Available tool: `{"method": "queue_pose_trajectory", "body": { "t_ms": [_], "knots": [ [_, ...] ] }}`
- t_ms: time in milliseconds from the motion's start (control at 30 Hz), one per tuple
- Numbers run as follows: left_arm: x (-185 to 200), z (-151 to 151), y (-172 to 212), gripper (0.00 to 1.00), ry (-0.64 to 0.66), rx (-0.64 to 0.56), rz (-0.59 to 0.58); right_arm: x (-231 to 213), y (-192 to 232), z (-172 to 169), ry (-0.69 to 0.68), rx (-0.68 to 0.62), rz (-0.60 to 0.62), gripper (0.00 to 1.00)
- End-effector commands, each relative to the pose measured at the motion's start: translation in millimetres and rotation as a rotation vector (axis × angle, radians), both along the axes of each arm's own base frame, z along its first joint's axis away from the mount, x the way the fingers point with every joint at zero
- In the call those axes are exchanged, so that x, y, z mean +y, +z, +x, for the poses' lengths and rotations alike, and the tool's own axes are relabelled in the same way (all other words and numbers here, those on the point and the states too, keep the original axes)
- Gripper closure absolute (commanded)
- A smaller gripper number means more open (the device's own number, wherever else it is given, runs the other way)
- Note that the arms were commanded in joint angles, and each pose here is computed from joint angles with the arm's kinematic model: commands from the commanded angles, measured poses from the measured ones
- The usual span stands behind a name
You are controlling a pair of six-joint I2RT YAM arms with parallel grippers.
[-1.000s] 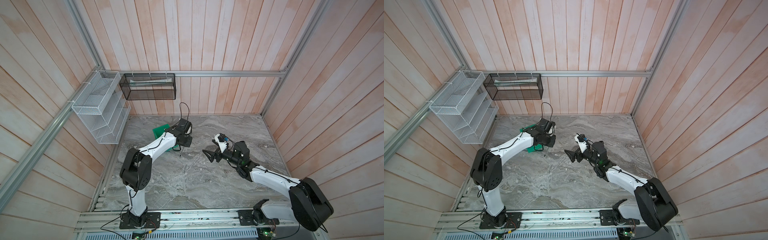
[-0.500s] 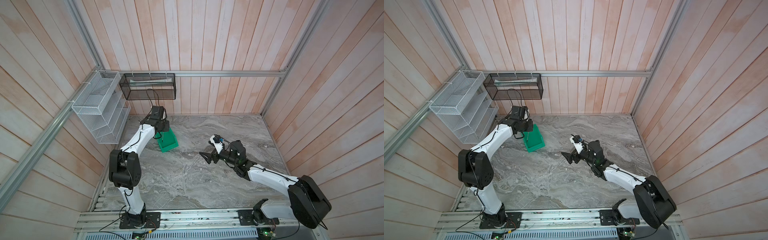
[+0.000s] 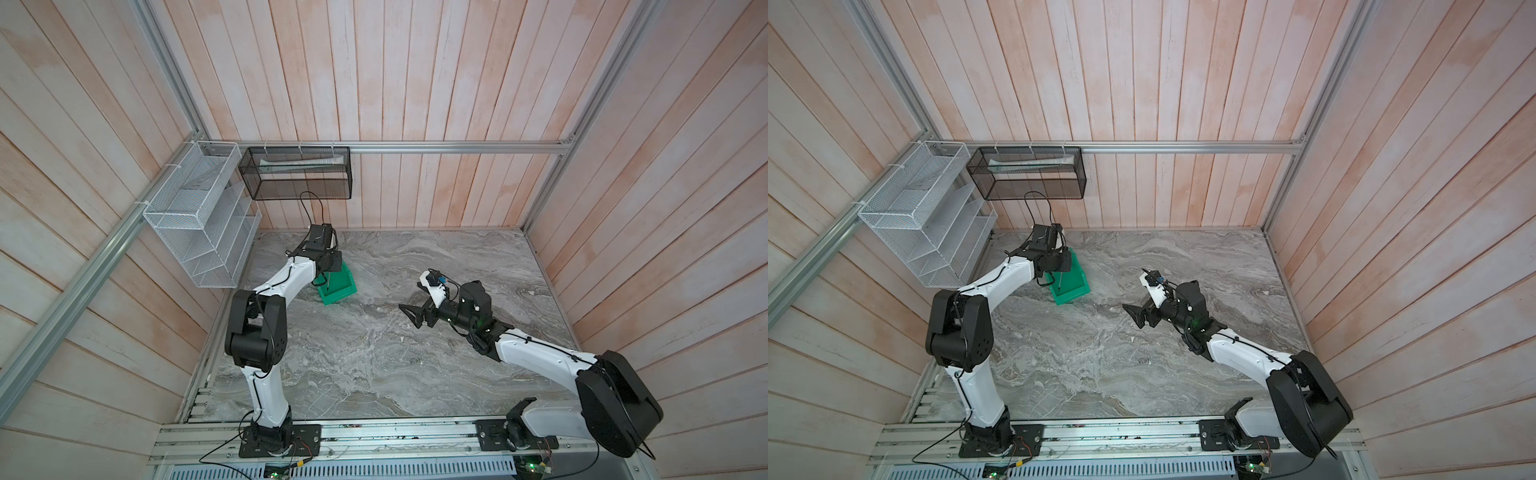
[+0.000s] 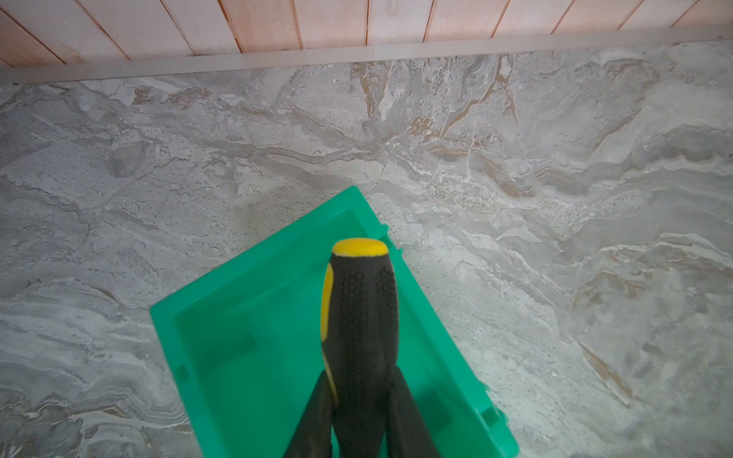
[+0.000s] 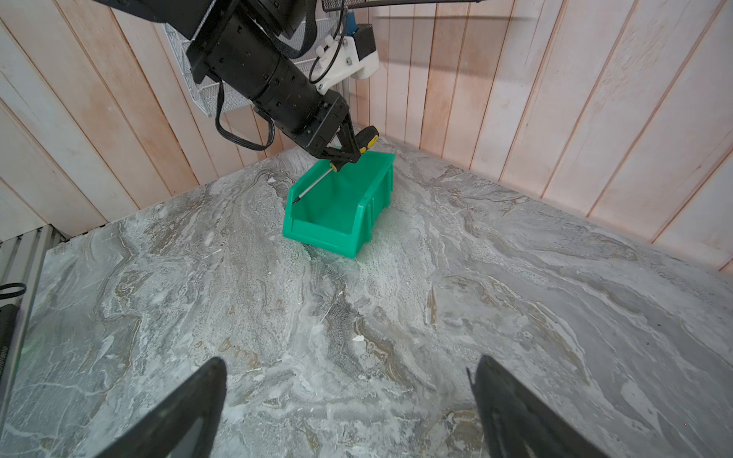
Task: Put the screwdriver in the bin
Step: 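Lower the screwdriver into the green bin and open the left gripper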
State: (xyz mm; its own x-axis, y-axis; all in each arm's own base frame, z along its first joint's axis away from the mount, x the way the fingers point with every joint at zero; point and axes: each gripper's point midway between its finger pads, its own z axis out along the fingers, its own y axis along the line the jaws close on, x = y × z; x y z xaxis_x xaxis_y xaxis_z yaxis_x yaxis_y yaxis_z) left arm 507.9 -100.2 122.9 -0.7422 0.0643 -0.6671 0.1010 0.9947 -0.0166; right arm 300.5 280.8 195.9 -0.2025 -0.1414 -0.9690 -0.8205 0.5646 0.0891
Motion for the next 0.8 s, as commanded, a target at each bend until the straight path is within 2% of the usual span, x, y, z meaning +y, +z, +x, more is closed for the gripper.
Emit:
{"method": "queue_pose_trajectory", "body": {
  "t_ms": [0, 300, 567, 767],
  "knots": [
    [0.5, 9.2, 0.1, 0.91, 0.000, -0.066, 0.006, 3.0, 9.9, -1.0, 0.010, -0.019, 0.015, 0.02],
    [3.1, 16.9, -8.4, 0.91, -0.013, -0.095, 0.048, 2.7, 7.9, -0.2, 0.006, -0.018, 0.008, 0.02],
    [10.0, 12.2, -29.1, 0.89, -0.030, -0.084, 0.111, 1.9, 11.0, -0.5, 0.002, -0.023, 0.014, 0.02],
    [14.0, 4.0, -31.0, 0.88, -0.041, -0.097, 0.136, 4.2, 10.6, -3.8, 0.021, -0.012, 0.028, 0.02]
  ]
}}
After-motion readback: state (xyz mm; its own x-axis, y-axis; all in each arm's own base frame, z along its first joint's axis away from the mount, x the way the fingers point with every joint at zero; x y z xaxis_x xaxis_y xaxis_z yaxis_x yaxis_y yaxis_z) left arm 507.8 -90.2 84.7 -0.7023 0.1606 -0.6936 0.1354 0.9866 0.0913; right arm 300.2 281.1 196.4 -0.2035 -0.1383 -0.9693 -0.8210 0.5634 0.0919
